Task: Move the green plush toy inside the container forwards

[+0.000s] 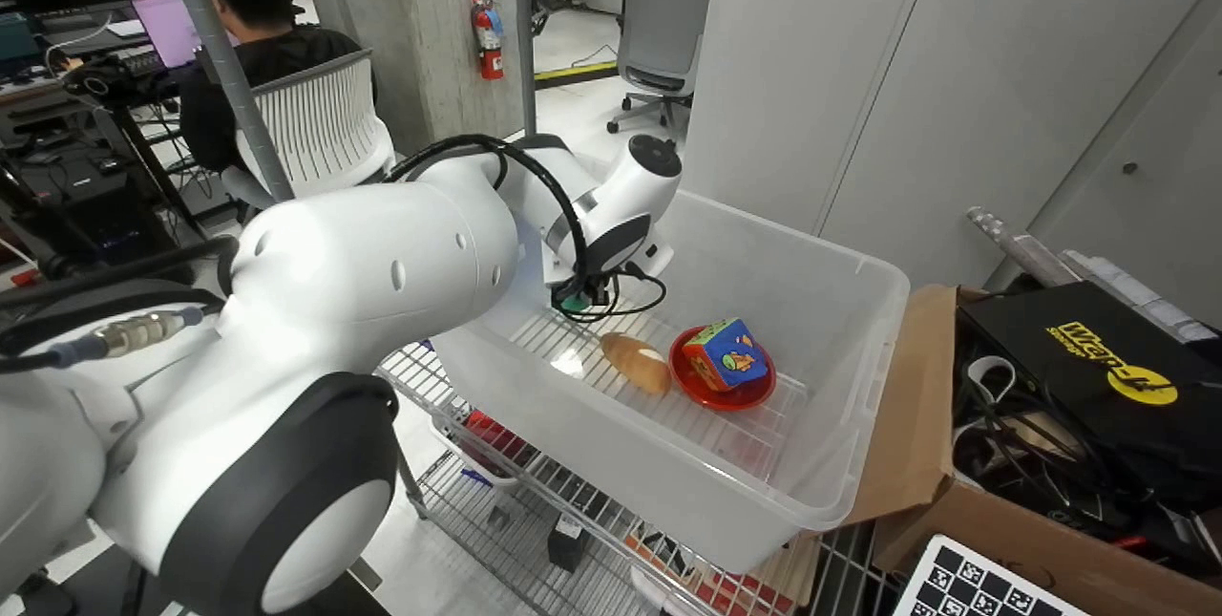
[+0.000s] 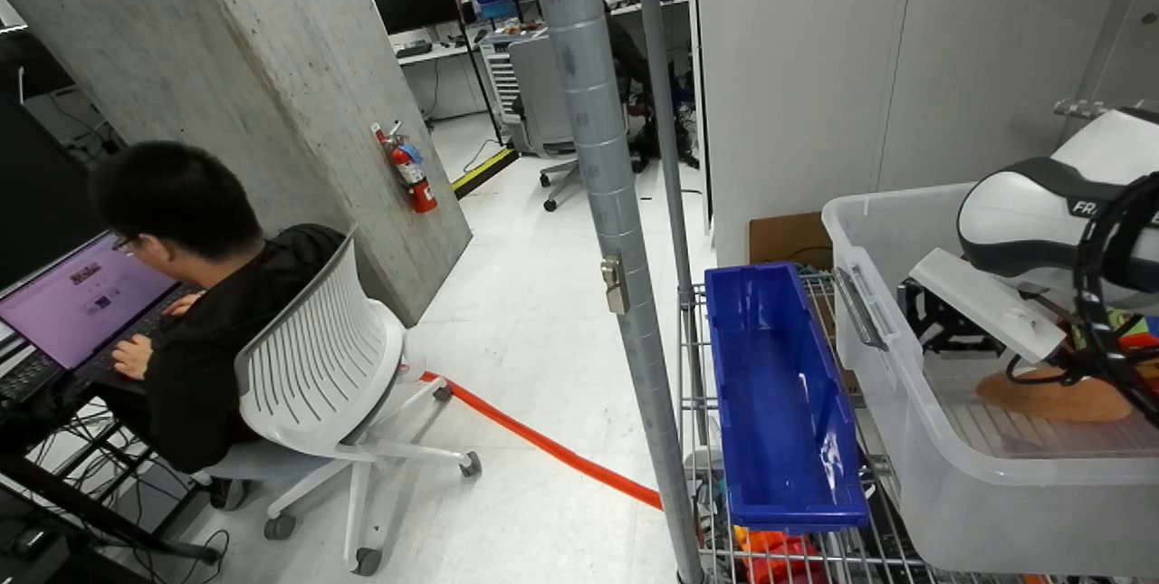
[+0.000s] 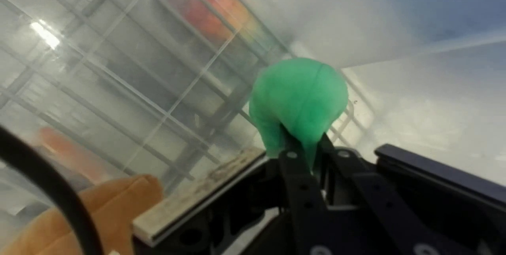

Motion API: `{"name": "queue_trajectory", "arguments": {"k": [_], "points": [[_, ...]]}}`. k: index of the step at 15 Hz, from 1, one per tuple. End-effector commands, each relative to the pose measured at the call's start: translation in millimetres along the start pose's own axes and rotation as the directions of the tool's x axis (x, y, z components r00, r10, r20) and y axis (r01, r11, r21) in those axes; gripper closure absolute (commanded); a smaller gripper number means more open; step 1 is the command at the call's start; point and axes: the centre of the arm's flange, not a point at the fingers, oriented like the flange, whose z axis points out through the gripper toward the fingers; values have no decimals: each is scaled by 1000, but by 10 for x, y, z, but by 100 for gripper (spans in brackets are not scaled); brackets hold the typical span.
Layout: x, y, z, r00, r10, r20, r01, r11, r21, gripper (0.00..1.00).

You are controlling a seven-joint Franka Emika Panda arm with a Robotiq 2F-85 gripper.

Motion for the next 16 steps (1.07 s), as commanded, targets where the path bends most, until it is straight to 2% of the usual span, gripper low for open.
{"name": "queue_trajectory", "arguments": {"k": [1,4,7,9,16], "points": [[-120,-39,-489,1000,0,-11,0,1000,-25,97],[-234,95,-761,1000,-3,16,4,998,-67,97],[-218,328,-858,998,41,42,-35,989,-145,97],[-214,497,-798,997,40,68,-26,981,-193,97],[-414,880,-216,983,19,182,39,949,-313,97]]}}
